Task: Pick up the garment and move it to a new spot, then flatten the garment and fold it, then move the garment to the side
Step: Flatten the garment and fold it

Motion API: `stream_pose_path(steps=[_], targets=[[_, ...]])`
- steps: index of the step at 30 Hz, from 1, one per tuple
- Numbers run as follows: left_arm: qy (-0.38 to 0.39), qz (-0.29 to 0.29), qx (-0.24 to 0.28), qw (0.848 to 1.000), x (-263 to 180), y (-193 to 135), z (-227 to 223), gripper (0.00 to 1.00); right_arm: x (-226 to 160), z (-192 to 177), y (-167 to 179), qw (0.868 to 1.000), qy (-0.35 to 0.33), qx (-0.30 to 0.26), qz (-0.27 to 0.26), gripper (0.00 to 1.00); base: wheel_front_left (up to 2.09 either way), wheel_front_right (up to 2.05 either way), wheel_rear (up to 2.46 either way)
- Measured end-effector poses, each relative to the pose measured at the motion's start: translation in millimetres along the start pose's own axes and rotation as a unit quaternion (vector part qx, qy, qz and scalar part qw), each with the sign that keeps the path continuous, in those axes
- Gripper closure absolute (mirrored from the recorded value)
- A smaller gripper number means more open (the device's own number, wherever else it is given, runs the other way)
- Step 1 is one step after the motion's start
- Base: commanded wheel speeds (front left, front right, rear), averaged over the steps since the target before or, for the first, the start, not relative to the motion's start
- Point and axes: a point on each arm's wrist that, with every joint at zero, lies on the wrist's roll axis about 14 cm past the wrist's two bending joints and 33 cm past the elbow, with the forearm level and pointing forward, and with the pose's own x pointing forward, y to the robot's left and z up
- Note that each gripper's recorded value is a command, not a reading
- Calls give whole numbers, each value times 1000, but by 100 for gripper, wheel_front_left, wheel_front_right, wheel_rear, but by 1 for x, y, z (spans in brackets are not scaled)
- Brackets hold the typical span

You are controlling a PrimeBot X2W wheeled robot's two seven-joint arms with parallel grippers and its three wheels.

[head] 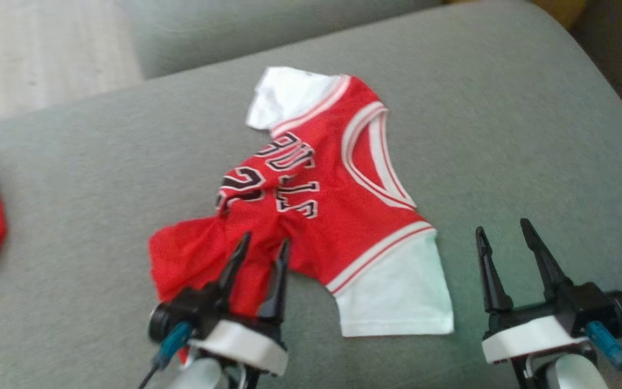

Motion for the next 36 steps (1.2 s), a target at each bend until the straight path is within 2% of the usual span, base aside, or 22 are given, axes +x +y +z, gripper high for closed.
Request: stream_pose_path(steps=[2,3,5,9,14,27,31,34,36], targets=[[-17,42,17,999,-17,17,7,0,3,4,8,1000,-7,-1,14,0,0,0,0],[-17,42,17,999,-17,17,7,0,3,4,8,1000,-7,-1,14,0,0,0,0],[-28,91,23,995,-37,37,11,0,5,6,17,1000,-12,0,28,0,0,0,0],[-41,167,40,984,-78,70,13,0,9,11,31,998,-21,2,52,0,0,0,0],[-51,231,74,969,-119,100,18,0,6,-2,51,996,-1,4,84,0,0,0,0],[-56,242,82,965,-133,106,15,0,5,-9,68,994,10,9,110,0,0,0,0],[-27,230,103,967,-133,102,0,0,4,-6,65,994,5,8,106,0,0,0,0],[2,207,95,974,-129,92,-15,0,2,-6,63,995,4,6,102,0,0,0,0],[25,192,92,977,-125,86,-23,0,-1,-16,61,994,29,-3,101,0,0,0,0]])
